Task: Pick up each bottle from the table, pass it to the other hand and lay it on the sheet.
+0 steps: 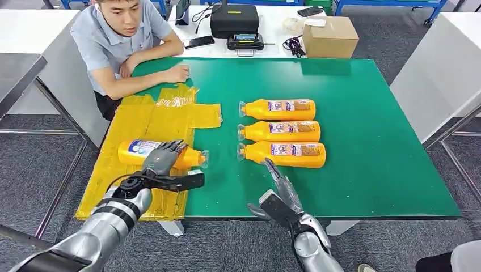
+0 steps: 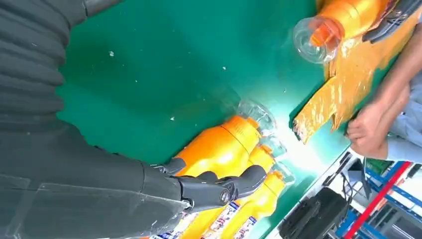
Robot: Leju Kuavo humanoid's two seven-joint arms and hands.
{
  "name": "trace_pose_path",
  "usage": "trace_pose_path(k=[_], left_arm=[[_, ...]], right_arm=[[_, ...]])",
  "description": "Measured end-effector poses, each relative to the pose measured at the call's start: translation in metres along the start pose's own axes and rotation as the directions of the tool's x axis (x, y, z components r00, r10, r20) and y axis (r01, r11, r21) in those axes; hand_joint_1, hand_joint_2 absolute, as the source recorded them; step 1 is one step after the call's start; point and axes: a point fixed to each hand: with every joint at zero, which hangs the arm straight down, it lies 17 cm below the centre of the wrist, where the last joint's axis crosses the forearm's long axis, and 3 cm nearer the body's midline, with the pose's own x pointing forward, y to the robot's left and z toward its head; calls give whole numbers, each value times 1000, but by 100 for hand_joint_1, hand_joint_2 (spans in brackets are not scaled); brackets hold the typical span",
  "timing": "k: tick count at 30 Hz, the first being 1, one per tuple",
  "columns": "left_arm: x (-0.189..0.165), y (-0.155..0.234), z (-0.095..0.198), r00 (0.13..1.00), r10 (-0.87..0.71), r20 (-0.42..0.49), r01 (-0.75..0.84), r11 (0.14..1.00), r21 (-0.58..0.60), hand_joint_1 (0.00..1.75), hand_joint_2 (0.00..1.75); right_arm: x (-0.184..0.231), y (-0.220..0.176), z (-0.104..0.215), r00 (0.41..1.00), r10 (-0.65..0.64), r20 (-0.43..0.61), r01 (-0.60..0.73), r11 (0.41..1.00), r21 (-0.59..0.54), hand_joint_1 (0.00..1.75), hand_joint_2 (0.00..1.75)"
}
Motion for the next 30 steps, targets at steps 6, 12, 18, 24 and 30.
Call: trace_pose_path(k=[6,12,18,24,30], left_arm=[[47,33,26,996,-70,51,50,949,312,0,175],[114,59,67,966,116,230,-208,878,431,0,175],[153,106,104,913,209,350,-377,760,529,0,175],[151,138,132,767,451,457,-642,560,524,0,175],[148,128,142,548,674,495,-834,403,376,0,175]], right_arm=[[-2,-9,10,995,97,-9,-98,992,-81,0,175],[49,-19,21,984,9,176,20,986,-164,0,175],[74,-23,22,962,-142,233,182,970,-159,0,0],[62,-19,16,983,-128,131,152,968,-201,0,175],[56,-34,19,982,187,22,-173,943,-285,0,175]])
